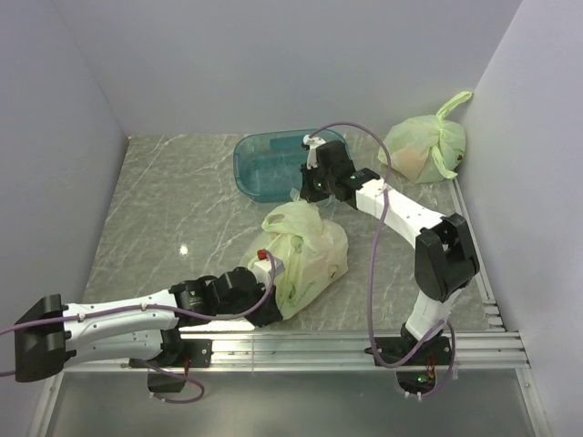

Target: Untie the knot of the plastic bag and take out the fruit

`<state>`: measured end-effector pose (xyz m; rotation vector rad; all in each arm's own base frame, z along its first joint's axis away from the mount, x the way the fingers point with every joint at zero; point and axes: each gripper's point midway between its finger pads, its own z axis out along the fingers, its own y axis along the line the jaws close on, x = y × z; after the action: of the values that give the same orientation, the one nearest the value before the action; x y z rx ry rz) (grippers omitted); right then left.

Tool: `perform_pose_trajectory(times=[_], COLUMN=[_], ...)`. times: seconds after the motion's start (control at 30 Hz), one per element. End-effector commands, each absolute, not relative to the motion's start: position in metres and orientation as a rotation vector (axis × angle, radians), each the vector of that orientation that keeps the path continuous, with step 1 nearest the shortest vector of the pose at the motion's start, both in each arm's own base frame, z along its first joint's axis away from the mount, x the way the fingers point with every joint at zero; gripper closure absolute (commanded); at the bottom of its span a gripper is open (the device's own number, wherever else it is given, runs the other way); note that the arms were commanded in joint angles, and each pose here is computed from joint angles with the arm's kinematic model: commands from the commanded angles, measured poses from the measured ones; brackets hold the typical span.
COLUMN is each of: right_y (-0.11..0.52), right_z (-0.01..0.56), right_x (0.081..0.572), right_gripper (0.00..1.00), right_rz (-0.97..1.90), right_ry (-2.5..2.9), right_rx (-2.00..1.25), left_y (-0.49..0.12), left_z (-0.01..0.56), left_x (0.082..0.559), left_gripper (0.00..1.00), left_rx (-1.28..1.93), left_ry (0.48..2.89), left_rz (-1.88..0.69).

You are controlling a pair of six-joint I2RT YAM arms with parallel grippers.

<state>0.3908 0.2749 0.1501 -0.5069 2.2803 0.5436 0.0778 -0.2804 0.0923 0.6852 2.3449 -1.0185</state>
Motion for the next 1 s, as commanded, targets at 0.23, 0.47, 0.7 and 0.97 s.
perform_pose_trajectory(times=[0.23,0.47,0.7,0.97], right_y=[0.287,0.274,0.270,0.265], right_z=[0.223,0.268,0.251,0.206], right_x=[0.356,0.313,0.290,0.271], right_gripper=[0.30,0.21,0.22,0.33], right_rz=[0.559,0.508,0.472,0.496], right_ry=[2.078,1.982,2.015,2.077], right_rx=[-0.513,-0.521,-0.568,-0.568], left_y=[-0.289,-0.294,-0.281,-0.273], left_z=[0.122,0.171,0.185,0.186], left_x=[0.079,0.103,0.119,0.143], left_gripper=[0.44,0.19,0.19,0.23], left_rx=[0.608,0.479,0.315,0.148], left_ry=[2.321,2.192,2.154,2.112], left_rz=[-1.019,-1.018,-0.980,-0.891])
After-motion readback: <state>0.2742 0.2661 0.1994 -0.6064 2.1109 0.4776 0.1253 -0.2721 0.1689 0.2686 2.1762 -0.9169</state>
